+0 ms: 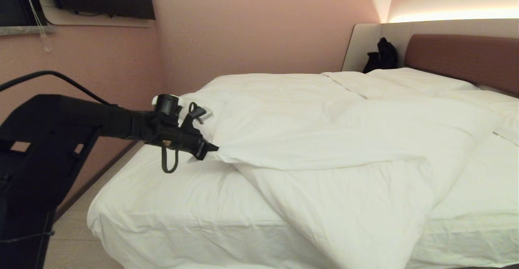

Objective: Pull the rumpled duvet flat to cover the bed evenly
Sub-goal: Flatten the corners of the folded blanket

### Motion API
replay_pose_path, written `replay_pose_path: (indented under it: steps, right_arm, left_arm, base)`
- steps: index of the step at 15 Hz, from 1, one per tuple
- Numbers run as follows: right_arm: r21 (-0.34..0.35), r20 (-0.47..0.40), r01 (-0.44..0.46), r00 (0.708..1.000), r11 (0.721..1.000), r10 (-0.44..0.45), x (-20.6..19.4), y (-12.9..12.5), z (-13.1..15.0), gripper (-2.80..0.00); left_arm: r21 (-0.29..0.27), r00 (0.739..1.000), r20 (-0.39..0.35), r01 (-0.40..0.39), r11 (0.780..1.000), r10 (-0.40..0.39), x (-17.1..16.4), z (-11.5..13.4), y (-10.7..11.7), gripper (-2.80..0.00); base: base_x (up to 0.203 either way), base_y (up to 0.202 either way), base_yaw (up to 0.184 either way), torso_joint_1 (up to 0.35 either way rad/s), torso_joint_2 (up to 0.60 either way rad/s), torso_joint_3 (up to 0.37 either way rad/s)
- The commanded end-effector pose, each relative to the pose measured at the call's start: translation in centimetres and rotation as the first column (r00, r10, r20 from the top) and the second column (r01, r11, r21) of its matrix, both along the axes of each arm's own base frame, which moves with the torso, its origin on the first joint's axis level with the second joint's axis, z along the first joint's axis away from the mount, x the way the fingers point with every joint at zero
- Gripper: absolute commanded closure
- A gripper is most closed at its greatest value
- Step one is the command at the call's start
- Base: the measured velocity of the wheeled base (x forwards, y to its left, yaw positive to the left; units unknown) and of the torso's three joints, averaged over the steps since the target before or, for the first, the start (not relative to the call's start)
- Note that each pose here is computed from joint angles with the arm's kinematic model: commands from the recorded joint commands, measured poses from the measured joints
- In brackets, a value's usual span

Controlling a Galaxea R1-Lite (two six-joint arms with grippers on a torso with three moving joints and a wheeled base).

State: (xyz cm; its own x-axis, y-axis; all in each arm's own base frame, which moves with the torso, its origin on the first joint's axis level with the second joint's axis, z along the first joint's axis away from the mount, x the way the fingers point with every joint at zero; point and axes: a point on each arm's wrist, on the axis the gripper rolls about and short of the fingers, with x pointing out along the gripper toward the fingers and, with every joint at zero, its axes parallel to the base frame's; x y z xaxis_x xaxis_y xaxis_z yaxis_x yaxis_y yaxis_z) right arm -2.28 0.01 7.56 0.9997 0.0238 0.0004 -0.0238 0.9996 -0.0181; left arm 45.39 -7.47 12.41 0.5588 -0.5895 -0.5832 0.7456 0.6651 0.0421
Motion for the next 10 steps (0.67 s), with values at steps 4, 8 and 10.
replay_pose_path:
  steps: [4, 8, 10]
  right_arm:
    - [0.000, 0.000, -0.001, 1.000, 1.000, 0.001, 0.0, 0.0, 0.0, 0.00]
    - [0.000, 0.000, -0.001, 1.000, 1.000, 0.001, 0.0, 0.0, 0.0, 0.00]
    - [0.000, 0.000, -0.001, 1.000, 1.000, 0.001, 0.0, 0.0, 0.0, 0.00]
  left_arm:
    - [-0.003, 0.997, 0.070, -0.044, 0.999, 0.044, -3.5, 5.0, 3.0, 0.00]
    - [0.000, 0.992, 0.093, -0.085, 0.996, 0.085, -5.6, 6.7, 5.1, 0.00]
    - [0.005, 0.990, 0.100, -0.102, 0.995, 0.102, -6.2, 7.1, 6.1, 0.00]
  base:
    - [0.000, 0.000, 0.000, 0.000, 0.00, 0.000]
    - [0.000, 0.000, 0.000, 0.000, 0.00, 0.000]
    - [0.000, 0.000, 0.000, 0.000, 0.00, 0.000]
